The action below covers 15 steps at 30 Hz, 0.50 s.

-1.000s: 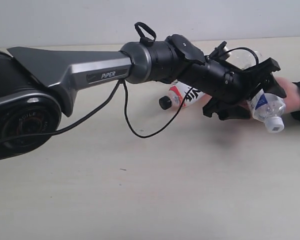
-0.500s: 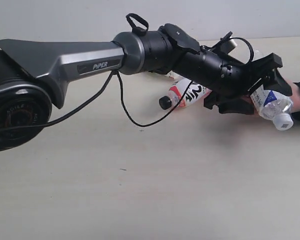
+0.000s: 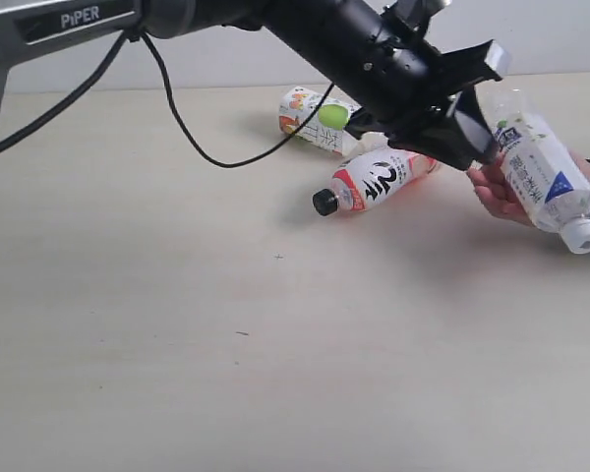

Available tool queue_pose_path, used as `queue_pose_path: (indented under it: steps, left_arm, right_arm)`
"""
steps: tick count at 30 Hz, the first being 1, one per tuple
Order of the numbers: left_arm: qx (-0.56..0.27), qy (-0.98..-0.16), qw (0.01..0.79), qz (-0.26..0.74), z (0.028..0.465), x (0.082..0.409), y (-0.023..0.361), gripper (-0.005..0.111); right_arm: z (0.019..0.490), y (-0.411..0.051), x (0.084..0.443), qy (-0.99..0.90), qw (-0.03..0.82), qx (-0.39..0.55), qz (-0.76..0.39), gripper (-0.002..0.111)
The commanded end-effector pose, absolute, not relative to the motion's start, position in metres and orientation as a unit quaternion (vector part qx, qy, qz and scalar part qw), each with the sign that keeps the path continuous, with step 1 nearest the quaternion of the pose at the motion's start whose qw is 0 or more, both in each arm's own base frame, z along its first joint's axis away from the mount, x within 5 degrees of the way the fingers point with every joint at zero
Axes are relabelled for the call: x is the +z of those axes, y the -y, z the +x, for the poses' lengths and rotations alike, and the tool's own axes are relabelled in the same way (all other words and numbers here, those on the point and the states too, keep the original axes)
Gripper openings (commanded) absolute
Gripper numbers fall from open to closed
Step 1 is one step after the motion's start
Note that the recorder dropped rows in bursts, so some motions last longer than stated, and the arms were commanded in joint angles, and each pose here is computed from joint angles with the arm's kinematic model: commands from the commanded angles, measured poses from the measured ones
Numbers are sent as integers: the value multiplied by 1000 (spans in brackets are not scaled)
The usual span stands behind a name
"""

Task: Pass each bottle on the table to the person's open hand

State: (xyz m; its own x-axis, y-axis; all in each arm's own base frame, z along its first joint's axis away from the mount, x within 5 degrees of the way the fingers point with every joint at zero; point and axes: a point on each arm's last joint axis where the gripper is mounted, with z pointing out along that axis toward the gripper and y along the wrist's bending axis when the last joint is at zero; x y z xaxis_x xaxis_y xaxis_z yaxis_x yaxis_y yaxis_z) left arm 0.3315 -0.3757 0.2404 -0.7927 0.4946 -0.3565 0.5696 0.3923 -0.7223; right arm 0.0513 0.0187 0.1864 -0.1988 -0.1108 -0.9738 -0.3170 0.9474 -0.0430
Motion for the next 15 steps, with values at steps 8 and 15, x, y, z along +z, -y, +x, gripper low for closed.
queue_pose_path:
  steps: [8,15]
  left_arm:
    - [-440,-794,64,414,347,235,342,0]
    - [-432,-791,56,429,357,204,315,0]
  right_arm:
    - [51,-19,186,-766,622,84,-138,0]
    - [51,-19,186,-766,622,84,-138,0]
